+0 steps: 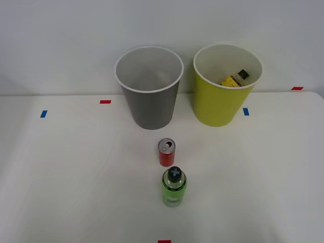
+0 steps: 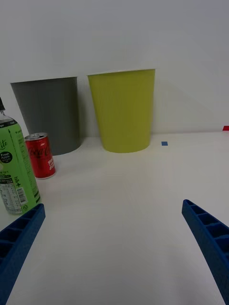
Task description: Put cans in the gray bin, plastic bottles in the light green bin
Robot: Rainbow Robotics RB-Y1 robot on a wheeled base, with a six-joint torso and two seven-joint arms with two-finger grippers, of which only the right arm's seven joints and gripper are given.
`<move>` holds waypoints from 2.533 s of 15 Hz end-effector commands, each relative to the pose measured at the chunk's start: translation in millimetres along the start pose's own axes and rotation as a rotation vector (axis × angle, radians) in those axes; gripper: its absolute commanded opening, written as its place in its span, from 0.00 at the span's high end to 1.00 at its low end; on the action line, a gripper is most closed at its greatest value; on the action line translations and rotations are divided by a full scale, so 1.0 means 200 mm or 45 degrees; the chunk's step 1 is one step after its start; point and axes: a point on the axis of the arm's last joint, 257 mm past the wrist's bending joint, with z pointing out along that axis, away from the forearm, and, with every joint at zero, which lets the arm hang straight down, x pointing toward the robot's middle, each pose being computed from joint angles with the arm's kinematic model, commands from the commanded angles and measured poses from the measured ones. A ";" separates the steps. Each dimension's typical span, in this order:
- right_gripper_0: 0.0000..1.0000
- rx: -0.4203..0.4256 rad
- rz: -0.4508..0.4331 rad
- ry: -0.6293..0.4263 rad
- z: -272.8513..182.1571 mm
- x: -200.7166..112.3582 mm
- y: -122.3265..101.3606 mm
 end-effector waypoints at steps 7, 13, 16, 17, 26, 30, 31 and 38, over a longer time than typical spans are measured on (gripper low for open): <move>0.00 0.000 0.000 0.000 0.00 0.00 0.00; 0.00 0.007 0.025 -0.024 0.00 0.01 -0.02; 0.00 -0.006 0.040 -0.022 -0.01 0.01 0.00; 0.00 -0.034 0.032 -0.011 -0.02 0.02 0.02; 0.00 -0.237 0.006 -0.064 0.24 0.08 0.30; 0.00 -0.320 0.011 -0.094 0.46 0.11 0.45; 0.00 -0.356 0.026 -0.093 0.50 0.12 0.49; 0.00 -0.539 0.042 -0.106 0.75 0.12 0.65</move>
